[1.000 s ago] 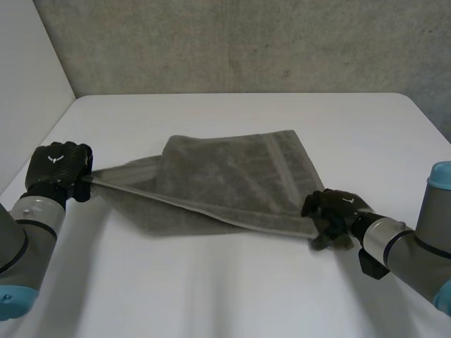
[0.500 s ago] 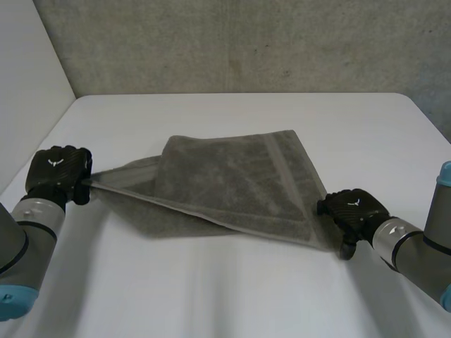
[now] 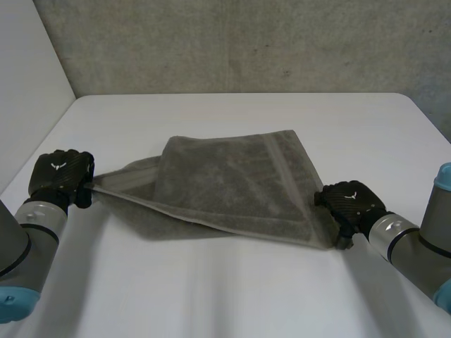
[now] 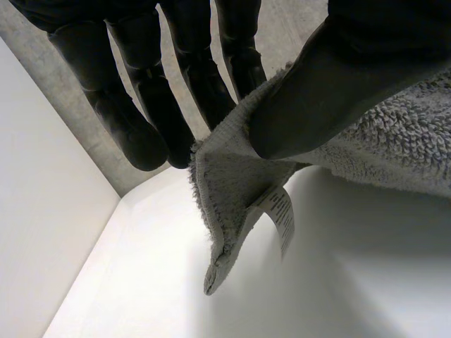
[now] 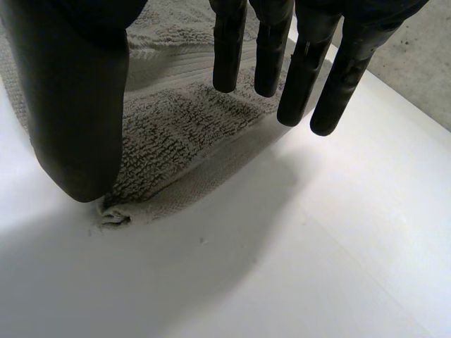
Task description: Fold the towel.
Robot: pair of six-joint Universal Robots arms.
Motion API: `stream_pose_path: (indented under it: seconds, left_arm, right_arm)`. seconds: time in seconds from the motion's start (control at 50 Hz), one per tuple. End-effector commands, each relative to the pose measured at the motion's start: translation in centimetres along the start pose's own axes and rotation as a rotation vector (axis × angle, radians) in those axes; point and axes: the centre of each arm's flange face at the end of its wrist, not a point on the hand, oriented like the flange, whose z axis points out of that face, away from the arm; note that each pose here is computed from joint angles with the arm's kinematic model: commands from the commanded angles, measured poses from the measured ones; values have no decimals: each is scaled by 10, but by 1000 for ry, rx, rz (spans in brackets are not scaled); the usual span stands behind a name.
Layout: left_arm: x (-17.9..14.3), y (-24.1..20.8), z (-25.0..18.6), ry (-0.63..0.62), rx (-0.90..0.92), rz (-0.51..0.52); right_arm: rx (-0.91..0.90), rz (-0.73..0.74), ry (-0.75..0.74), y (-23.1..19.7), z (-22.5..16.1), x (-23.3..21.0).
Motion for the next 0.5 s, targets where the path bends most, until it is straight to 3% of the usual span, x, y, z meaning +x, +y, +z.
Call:
stream_pose_path:
  seconds: [0.02,0.5]
  left_arm:
    - [0,1,0,2,-4,1]
    - [1,3,0,5,-10,1]
  right_arm:
    - [-9,1,-10,4,5,-3]
    - [42,-17,17,0,12,1]
